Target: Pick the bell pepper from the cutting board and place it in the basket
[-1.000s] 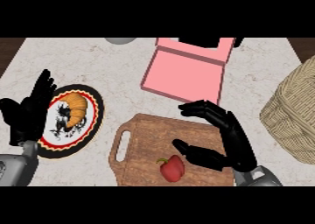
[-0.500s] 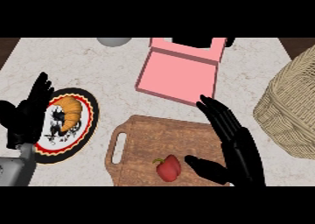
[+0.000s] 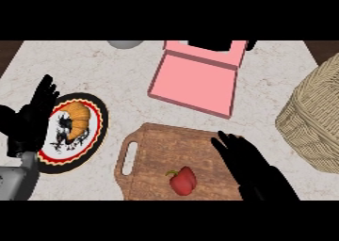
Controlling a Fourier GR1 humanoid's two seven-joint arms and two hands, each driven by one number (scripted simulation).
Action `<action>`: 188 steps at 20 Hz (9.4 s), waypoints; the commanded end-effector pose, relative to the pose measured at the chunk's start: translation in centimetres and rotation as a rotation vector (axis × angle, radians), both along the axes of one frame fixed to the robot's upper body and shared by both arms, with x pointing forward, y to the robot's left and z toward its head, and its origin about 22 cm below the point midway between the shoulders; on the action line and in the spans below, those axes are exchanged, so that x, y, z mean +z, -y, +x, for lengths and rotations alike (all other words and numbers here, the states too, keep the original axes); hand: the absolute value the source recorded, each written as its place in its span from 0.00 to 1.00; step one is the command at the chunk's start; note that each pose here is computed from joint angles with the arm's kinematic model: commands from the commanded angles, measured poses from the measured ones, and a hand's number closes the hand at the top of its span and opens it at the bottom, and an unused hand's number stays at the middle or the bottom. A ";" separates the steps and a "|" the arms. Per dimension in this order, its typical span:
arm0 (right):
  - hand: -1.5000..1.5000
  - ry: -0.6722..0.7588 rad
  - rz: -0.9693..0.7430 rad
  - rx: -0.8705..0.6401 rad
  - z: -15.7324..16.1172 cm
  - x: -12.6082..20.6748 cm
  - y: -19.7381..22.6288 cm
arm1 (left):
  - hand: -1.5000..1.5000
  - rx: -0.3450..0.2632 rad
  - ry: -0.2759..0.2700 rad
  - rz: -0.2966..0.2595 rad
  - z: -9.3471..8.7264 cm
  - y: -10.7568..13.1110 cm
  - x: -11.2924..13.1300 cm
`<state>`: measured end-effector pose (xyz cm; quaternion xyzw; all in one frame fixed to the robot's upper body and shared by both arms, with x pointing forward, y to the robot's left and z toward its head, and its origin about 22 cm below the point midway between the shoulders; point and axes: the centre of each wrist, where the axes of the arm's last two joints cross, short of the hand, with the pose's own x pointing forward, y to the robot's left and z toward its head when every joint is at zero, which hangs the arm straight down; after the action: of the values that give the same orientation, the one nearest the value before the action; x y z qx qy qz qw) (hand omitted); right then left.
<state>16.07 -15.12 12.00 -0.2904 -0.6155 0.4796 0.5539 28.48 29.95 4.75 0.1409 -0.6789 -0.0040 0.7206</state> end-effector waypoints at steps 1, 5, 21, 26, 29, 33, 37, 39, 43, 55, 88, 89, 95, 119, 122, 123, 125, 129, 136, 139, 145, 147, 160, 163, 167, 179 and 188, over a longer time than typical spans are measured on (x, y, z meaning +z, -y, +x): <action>0.00 -0.080 -0.072 -0.030 -2.9 3.2 -1.7 | 0.50 -0.033 0.003 0.000 -0.2 -0.7 0.7; 0.00 -0.080 0.001 -0.034 -3.4 3.6 -2.9 | 0.50 -0.017 -0.007 -0.009 0.4 -0.5 -1.0; 0.00 -0.023 0.131 0.015 -0.4 -6.1 -2.8 | 0.50 -0.027 -0.009 -0.015 0.2 0.3 -0.6; 0.00 0.024 0.133 0.035 -0.2 -5.1 -1.6 | 0.50 -0.038 0.003 -0.001 -1.7 2.1 -2.1; 0.00 0.040 0.107 0.025 -1.2 -8.7 -4.2 | 0.50 -0.017 0.013 -0.003 0.5 -1.0 -1.7; 0.00 0.046 0.140 0.040 -1.5 -7.7 -3.9 | 0.50 -0.023 0.002 0.004 0.5 0.9 1.0; 0.00 0.033 0.142 0.044 0.4 -8.6 -3.3 | 0.50 -0.029 0.006 0.001 -0.5 -0.7 -2.1; 0.00 0.033 0.148 0.039 -0.6 -8.2 -3.3 | 0.50 -0.025 0.010 -0.014 0.0 2.6 -1.7; 0.00 0.030 0.124 0.036 -0.6 -9.8 -5.2 | 0.50 -0.018 -0.002 -0.007 0.1 1.4 -0.2; 0.00 0.014 0.047 -0.011 0.6 -11.9 -5.3 | 0.50 -0.018 0.019 -0.009 0.6 -1.7 0.0; 1.00 -0.182 0.049 -0.093 4.0 -19.0 -4.8 | 0.50 -0.041 0.027 -0.004 0.5 1.3 0.5; 1.00 -0.194 0.092 -0.194 5.9 -18.6 -3.6 | 0.50 -0.030 0.030 -0.015 0.9 1.6 0.8; 1.00 -0.263 0.285 -0.546 7.8 -18.8 -2.1 | 0.50 -0.059 0.038 0.002 1.1 1.0 1.4; 1.00 0.361 0.653 -0.760 13.9 -1.6 -4.3 | 0.50 -0.017 0.013 0.011 0.9 -0.2 1.2; 1.00 0.423 0.718 -0.795 14.3 2.0 -3.1 | 0.50 -0.017 0.006 -0.009 -0.4 -0.5 -0.9; 1.00 0.451 0.744 -0.824 15.2 2.6 -4.0 | 0.50 -0.003 0.004 0.001 -0.8 0.8 -0.3; 1.00 0.491 0.713 -0.858 15.5 2.4 -2.3 | 0.50 -0.022 0.000 -0.013 0.6 0.1 0.5; 1.00 0.483 0.649 -0.913 18.1 5.7 -0.9 | 0.50 -0.029 0.016 -0.011 0.6 0.1 0.5; 1.00 0.493 0.523 -1.008 20.6 7.2 3.3 | 0.50 -0.026 0.007 0.000 0.8 0.3 0.5; 1.00 0.456 0.481 -1.019 21.6 7.8 6.1 | 0.50 -0.039 0.011 -0.005 -1.0 0.6 -0.5; 1.00 0.398 0.407 -1.076 24.0 5.5 10.6 | 0.50 -0.032 -0.002 -0.007 1.0 0.2 0.2; 1.00 0.380 0.397 -1.084 23.8 3.4 10.8 | 0.50 -0.029 0.004 0.006 0.1 0.1 -0.9; 1.00 0.319 0.419 -1.148 22.7 0.3 19.3 | 0.50 -0.038 0.010 0.004 -0.4 1.3 -0.1; 1.00 0.318 0.503 -1.106 22.1 0.5 21.4 | 0.50 -0.032 -0.007 -0.014 0.8 2.8 -1.6; 1.00 0.323 -0.122 -1.002 20.4 -0.7 24.4 | 0.50 -0.022 0.018 0.010 0.4 0.7 0.3; 1.00 0.428 -0.398 -0.908 23.9 1.9 22.2 | 0.50 -0.029 0.018 -0.005 1.0 0.1 1.1; 1.00 0.159 -0.457 -0.960 24.6 1.2 23.1 | 0.50 -0.047 0.019 0.004 1.7 0.6 1.2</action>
<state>40.15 -38.62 13.61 -0.7019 -0.3811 0.2374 0.5529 29.19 29.01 5.34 0.1264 -0.6868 -0.0154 0.7156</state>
